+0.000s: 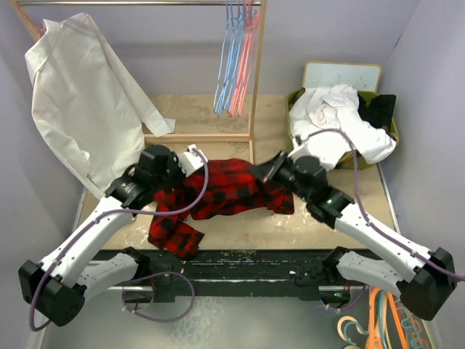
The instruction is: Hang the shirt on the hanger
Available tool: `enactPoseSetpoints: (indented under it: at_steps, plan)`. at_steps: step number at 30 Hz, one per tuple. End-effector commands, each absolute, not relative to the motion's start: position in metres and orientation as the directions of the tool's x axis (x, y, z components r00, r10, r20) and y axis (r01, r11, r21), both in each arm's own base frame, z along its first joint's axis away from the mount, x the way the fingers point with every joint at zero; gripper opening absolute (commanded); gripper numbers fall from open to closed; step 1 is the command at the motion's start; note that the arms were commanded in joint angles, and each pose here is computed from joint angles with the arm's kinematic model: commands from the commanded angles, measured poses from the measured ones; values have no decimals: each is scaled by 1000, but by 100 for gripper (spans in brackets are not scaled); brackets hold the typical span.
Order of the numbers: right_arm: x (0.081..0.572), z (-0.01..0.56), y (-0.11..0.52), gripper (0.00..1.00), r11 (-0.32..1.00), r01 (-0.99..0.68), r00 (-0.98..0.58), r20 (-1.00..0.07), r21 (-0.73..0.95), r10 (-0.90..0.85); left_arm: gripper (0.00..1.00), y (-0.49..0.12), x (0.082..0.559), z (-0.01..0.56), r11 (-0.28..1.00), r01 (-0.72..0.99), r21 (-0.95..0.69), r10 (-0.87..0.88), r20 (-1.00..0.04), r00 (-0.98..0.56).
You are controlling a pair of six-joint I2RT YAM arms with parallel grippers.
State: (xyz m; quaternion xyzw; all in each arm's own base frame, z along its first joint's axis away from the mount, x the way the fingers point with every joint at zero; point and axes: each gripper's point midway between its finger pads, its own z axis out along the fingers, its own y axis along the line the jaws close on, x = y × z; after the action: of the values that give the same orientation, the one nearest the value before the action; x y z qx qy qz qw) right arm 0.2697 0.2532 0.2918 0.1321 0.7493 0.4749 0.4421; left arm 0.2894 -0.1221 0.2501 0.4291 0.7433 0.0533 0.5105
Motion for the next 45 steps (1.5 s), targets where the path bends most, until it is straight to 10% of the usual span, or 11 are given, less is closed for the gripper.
enactPoseSetpoints:
  at_steps: [1, 13, 15, 17, 18, 19, 24, 38, 42, 45]
  plan:
    - [246, 262, 265, 0, 410, -136, -649, -394, 902, 651, 0, -122, 281, 226, 680, 614, 401, 611, -772, -174]
    - [357, 236, 269, 0, 504, -3, -529, -429, 864, 732, 0, -88, 403, 200, 851, 525, 10, 293, -839, -459]
    - [371, 235, 269, 21, 525, -6, -522, -451, 851, 724, 0, -90, 420, 193, 857, 514, -39, 264, -824, -501]
    - [378, 243, 266, 73, 549, -27, -504, -486, 835, 714, 1, -92, 433, 188, 865, 497, -76, 236, -812, -535]
    - [380, 252, 263, 96, 569, -54, -483, -520, 820, 704, 14, -96, 435, 184, 861, 497, -110, 225, -793, -567]
    - [379, 260, 259, 100, 589, -74, -464, -551, 804, 693, 32, -101, 435, 184, 844, 514, -152, 224, -771, -596]
    - [361, 291, 233, 100, 752, -239, -356, -776, 614, 521, 99, -112, 415, 190, 799, 548, -248, 248, -695, -676]
    - [290, 332, 183, 100, 824, -338, -273, -885, 454, 376, 99, 28, 421, 255, 984, 172, -55, 83, -711, -698]
    - [292, 347, 197, 100, 832, -468, -234, -950, 298, 209, 100, -34, 388, 278, 778, 549, -305, 170, -739, -652]
    - [290, 350, 197, 100, 823, -521, -142, -974, 226, 178, 99, -71, 357, 271, 721, 670, -178, 370, -718, -590]
